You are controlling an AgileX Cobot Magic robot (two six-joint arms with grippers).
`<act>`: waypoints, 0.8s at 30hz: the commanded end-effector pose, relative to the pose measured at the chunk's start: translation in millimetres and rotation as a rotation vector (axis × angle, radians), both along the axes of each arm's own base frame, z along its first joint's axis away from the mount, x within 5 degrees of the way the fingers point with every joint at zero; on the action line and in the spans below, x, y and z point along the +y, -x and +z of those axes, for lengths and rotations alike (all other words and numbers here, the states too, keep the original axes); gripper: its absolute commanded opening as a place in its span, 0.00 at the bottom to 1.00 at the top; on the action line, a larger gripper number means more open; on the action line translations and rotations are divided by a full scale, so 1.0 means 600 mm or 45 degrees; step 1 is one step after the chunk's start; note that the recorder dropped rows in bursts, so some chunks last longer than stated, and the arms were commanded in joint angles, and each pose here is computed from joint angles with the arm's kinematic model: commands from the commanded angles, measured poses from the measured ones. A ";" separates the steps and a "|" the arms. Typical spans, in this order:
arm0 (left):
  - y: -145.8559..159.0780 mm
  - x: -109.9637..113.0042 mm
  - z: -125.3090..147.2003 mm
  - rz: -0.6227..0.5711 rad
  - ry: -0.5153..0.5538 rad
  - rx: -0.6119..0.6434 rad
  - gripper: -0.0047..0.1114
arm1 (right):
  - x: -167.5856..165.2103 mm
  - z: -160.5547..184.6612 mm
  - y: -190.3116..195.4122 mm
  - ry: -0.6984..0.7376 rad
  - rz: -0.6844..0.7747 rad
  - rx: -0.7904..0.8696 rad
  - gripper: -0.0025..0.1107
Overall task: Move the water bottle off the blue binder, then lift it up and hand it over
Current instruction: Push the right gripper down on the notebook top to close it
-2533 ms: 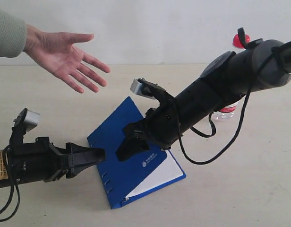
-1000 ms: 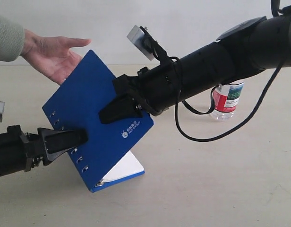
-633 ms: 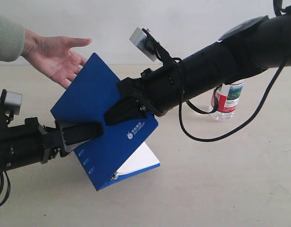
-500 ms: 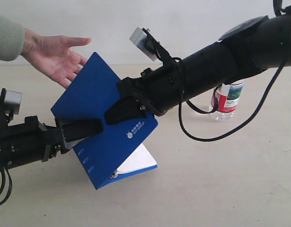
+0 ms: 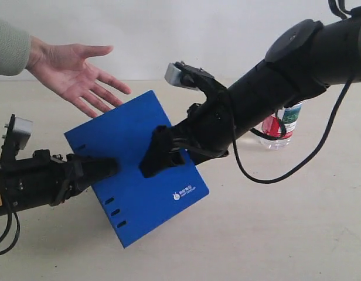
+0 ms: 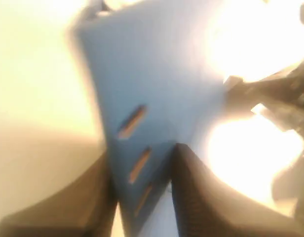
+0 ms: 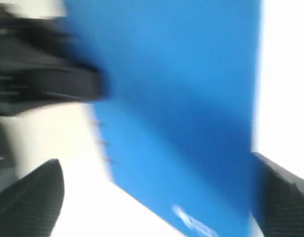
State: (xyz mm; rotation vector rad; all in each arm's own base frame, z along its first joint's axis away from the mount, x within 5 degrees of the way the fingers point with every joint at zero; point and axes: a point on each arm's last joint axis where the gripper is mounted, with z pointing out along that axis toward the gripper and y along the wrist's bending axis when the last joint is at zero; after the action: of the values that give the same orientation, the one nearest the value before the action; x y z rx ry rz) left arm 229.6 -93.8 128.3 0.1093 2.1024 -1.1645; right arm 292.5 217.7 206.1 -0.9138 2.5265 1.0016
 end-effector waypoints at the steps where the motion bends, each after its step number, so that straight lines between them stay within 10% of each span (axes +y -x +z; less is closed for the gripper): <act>1: 0.004 -0.003 -0.001 -0.064 -0.066 -0.040 0.08 | -0.018 -0.005 -0.014 0.171 -0.100 -0.076 0.77; 13: 0.017 -0.005 0.006 -0.405 -0.465 -0.539 0.08 | -0.033 0.003 -0.012 0.336 0.408 -0.509 0.76; 24: 0.045 -0.007 0.053 -0.641 -0.629 -0.835 0.08 | -0.044 0.066 0.007 0.317 0.448 -0.668 0.76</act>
State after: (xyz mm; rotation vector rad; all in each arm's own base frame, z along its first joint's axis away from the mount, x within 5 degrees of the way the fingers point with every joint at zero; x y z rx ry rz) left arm 208.2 -95.5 156.5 1.0191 1.8150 -0.7018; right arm 289.4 192.3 239.8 -1.4865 2.1354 0.4509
